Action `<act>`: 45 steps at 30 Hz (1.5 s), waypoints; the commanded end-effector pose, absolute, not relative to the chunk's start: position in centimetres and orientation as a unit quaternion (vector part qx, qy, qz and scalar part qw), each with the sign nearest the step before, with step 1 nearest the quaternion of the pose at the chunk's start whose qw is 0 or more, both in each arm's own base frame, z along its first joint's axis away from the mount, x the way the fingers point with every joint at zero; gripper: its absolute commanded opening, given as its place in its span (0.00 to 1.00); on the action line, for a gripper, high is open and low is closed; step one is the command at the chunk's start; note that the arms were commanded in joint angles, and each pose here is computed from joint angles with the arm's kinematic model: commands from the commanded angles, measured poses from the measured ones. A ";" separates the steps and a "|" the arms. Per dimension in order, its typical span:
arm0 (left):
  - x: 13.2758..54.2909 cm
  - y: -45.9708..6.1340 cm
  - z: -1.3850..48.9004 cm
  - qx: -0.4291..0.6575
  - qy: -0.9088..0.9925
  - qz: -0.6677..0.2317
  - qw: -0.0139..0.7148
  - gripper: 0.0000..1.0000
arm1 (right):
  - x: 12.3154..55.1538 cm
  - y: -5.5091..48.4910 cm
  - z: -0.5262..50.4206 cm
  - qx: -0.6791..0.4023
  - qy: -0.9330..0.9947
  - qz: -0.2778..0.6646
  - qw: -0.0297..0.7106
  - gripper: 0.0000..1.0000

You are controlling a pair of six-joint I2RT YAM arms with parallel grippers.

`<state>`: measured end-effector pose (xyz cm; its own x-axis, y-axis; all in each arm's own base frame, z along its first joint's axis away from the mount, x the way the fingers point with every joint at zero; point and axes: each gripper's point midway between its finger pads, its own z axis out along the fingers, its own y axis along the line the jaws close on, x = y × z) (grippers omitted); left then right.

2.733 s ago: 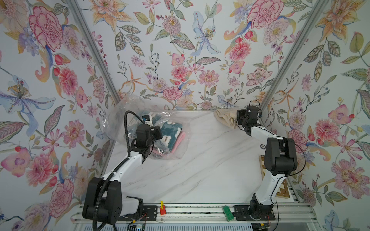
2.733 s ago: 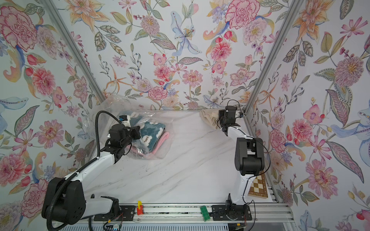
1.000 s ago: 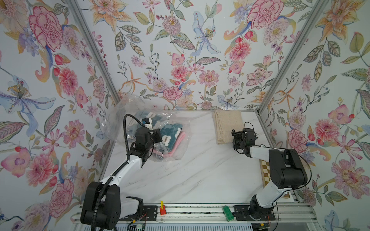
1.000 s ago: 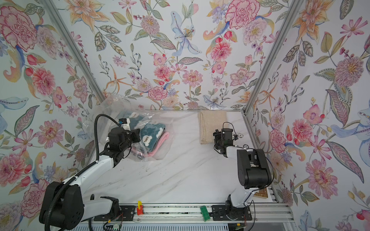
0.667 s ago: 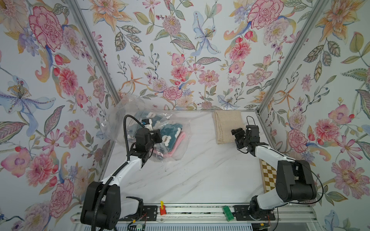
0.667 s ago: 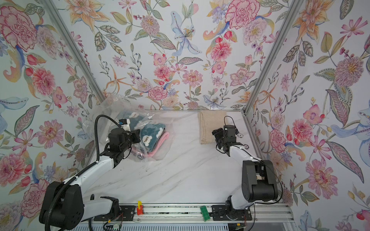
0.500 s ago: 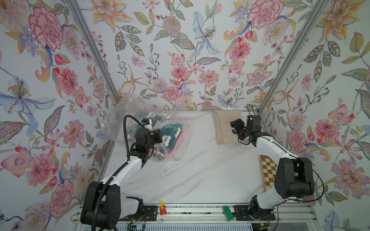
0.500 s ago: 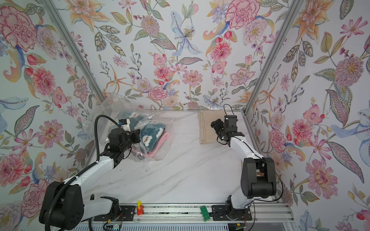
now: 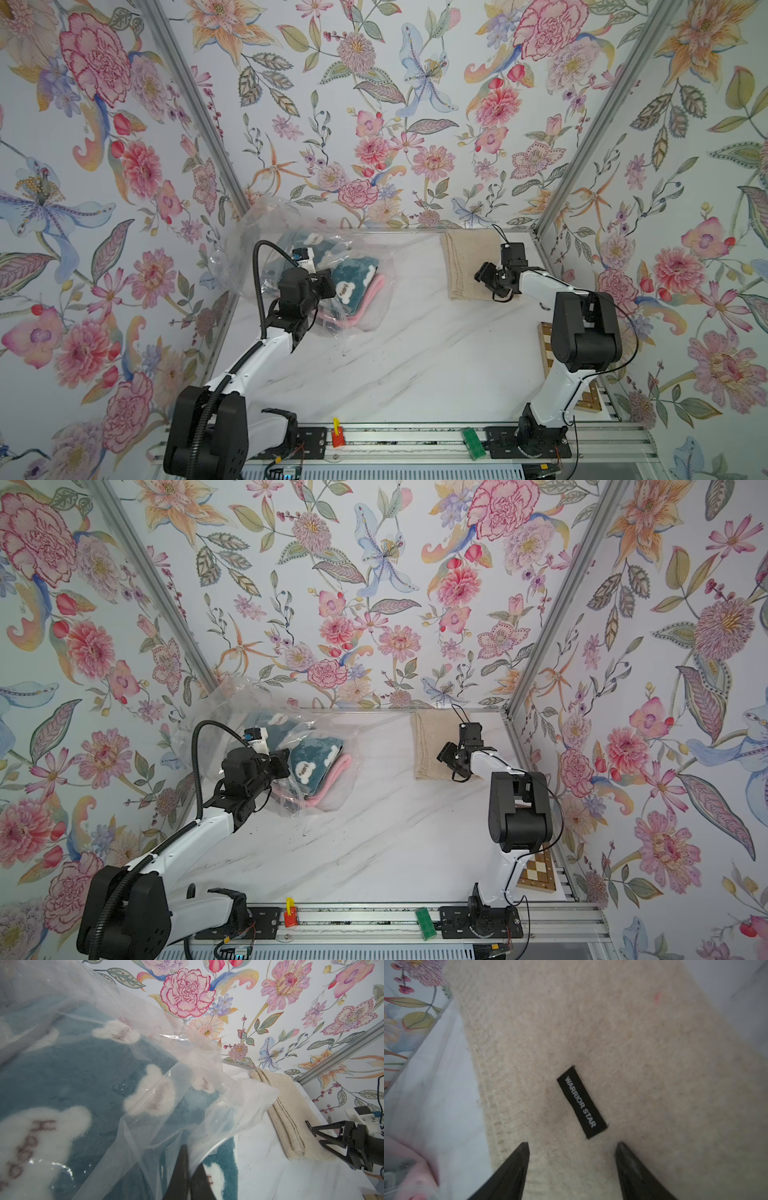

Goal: Take the blanket out of the vacuum bag
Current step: Place the blanket at the center of the board.

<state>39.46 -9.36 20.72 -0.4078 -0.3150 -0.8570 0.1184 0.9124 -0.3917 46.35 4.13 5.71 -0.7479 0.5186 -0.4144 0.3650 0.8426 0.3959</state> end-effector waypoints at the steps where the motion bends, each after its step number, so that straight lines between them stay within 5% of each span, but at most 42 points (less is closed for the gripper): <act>1: 39.4 -8.8 20.6 -0.067 0.817 -0.195 0.539 0.00 | 45.0 3.4 3.0 0.235 0.936 0.115 0.238 0.61; 7: 39.4 -8.9 21.2 -0.067 0.812 -0.201 0.543 0.00 | 44.3 3.2 1.7 0.226 0.944 0.083 0.225 0.59; 15: 39.3 -8.8 20.6 -0.069 0.815 -0.198 0.540 0.00 | 44.9 5.3 9.1 0.148 0.951 -0.002 0.272 0.59; 24: 39.6 -9.2 20.0 -0.068 0.817 -0.208 0.534 0.00 | 45.6 7.0 13.9 0.114 0.943 0.007 0.311 0.61; 35: 39.1 -8.9 19.8 -0.070 0.819 -0.202 0.532 0.00 | 49.3 10.5 10.9 0.058 0.954 0.019 0.293 0.60; 45: 39.1 -8.9 19.5 -0.074 0.819 -0.205 0.530 0.00 | 48.1 14.3 5.5 0.016 0.969 0.048 0.243 0.57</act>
